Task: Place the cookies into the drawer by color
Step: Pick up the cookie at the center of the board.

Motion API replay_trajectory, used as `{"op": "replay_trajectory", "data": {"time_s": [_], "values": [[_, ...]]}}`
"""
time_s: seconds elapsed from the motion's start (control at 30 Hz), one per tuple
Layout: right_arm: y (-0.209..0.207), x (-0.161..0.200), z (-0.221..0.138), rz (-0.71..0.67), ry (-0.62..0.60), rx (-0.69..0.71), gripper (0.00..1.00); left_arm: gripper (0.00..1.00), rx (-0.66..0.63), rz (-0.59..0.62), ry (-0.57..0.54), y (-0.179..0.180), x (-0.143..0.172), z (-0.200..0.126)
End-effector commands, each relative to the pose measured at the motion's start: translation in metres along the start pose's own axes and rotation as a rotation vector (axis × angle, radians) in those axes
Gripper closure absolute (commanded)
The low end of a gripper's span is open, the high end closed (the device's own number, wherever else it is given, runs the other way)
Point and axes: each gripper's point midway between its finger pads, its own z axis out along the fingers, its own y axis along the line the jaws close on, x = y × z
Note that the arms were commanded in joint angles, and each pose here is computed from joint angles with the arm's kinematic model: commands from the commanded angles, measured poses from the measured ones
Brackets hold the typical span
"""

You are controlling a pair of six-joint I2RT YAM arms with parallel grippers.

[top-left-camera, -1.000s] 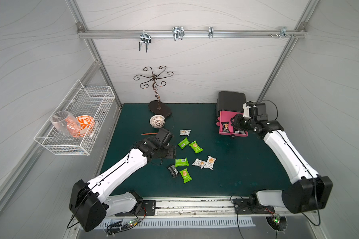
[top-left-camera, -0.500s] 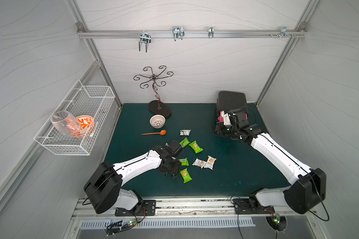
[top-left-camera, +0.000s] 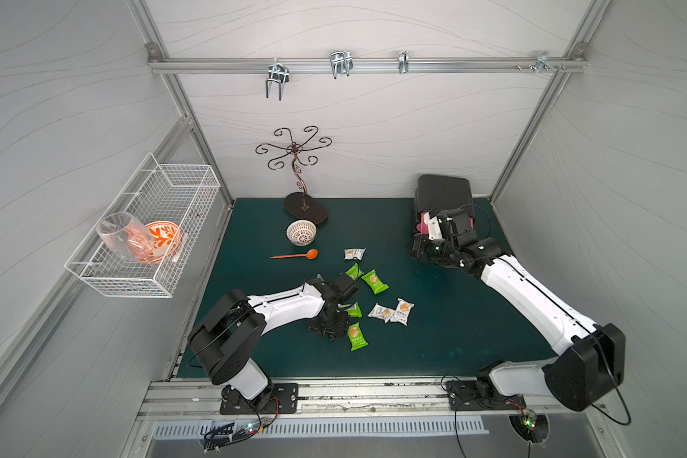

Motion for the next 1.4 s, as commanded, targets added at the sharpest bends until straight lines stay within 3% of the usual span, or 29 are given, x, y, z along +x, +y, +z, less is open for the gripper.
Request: {"op": "replay_trajectory", "data": {"time_s": [0.0, 0.2, 0.3, 0.63, 0.77, 0.93, 1.17, 1.37], "values": [[0.006, 0.004, -0.005, -0.022, 0.007, -0.016, 0.58, 0.28, -0.044, 0.015, -0.030, 0.003, -0.011, 0.004], [0.009, 0.006, -0.002, -0.030, 0.016, -0.021, 0.58, 0.37, -0.128, 0.042, 0.020, 0.020, 0.001, 0.013], [0.012, 0.006, -0.001, -0.034, 0.017, -0.026, 0.58, 0.46, -0.151, 0.051, 0.037, 0.026, 0.006, 0.016], [0.018, -0.003, -0.003, -0.046, -0.018, -0.029, 0.58, 0.70, -0.094, 0.047, -0.031, 0.012, -0.010, -0.010], [0.020, -0.015, -0.015, -0.046, -0.085, -0.016, 0.58, 0.80, -0.051, 0.056, -0.097, 0.003, -0.023, -0.037], [0.018, -0.030, -0.044, -0.065, -0.205, 0.021, 0.58, 0.95, 0.093, 0.098, -0.231, -0.026, -0.047, -0.087], [0.008, -0.040, -0.079, -0.032, -0.348, 0.063, 0.55, 0.96, 0.255, 0.172, -0.389, -0.072, -0.090, -0.155], [-0.025, -0.047, -0.105, 0.083, -0.484, 0.207, 0.54, 1.00, 0.467, 0.206, -0.569, -0.132, -0.148, -0.221]]}}
